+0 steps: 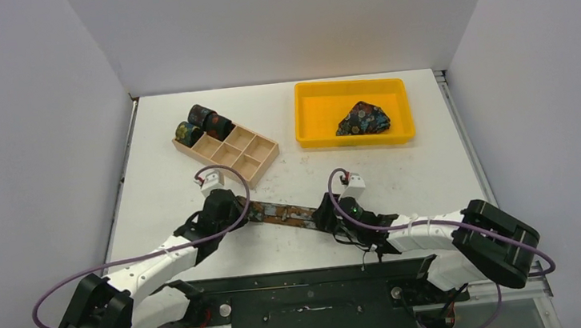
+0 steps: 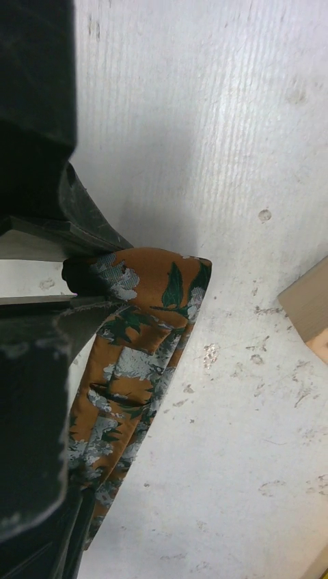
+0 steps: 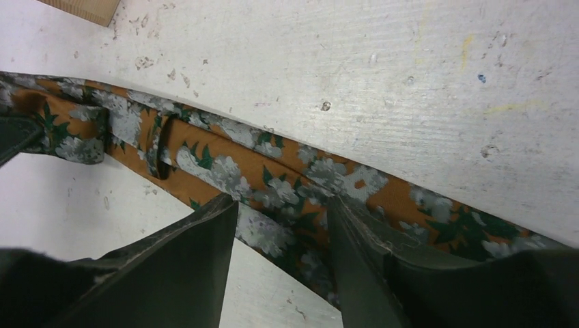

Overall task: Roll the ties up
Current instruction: Roll the tie at the center of the board.

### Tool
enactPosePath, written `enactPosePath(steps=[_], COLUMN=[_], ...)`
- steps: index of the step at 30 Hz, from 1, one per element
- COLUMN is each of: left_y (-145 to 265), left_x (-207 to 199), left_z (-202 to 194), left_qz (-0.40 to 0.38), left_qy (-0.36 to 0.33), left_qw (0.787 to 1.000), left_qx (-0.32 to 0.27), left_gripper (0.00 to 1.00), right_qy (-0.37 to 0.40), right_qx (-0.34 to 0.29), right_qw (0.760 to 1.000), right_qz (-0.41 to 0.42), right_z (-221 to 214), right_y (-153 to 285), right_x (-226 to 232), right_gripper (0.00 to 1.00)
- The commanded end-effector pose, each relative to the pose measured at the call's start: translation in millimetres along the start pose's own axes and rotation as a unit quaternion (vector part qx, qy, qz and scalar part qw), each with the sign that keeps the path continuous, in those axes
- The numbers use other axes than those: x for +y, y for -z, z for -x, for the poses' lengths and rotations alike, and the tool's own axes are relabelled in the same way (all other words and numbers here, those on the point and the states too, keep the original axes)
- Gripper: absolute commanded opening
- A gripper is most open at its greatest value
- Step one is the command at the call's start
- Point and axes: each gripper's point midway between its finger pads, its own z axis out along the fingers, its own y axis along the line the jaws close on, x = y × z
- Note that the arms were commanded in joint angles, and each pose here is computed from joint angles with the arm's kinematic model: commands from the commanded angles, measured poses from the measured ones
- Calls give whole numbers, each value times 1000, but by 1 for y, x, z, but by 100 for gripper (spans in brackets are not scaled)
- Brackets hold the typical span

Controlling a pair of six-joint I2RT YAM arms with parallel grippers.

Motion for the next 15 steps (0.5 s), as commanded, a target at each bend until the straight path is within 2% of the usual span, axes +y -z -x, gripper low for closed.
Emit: enactPosePath(steps=[1, 9, 15], left_y=[2, 6, 10], left_x=[11, 10, 7], left_z=[29, 38, 43], left_qz=[62, 103, 158], left_qy=[-42, -94, -170], left_qw=[996, 988, 968], left_qx=[-54, -69, -90], left_gripper=[0, 0, 0], right_qy=[49, 67, 68], right_qx=[12, -30, -50], right_qw=[998, 997, 996], right_qz=[-38, -27, -39], right_z=[4, 36, 42], right_y=[10, 35, 47], right_x=[-14, -5, -21], right_gripper=[55, 60, 61])
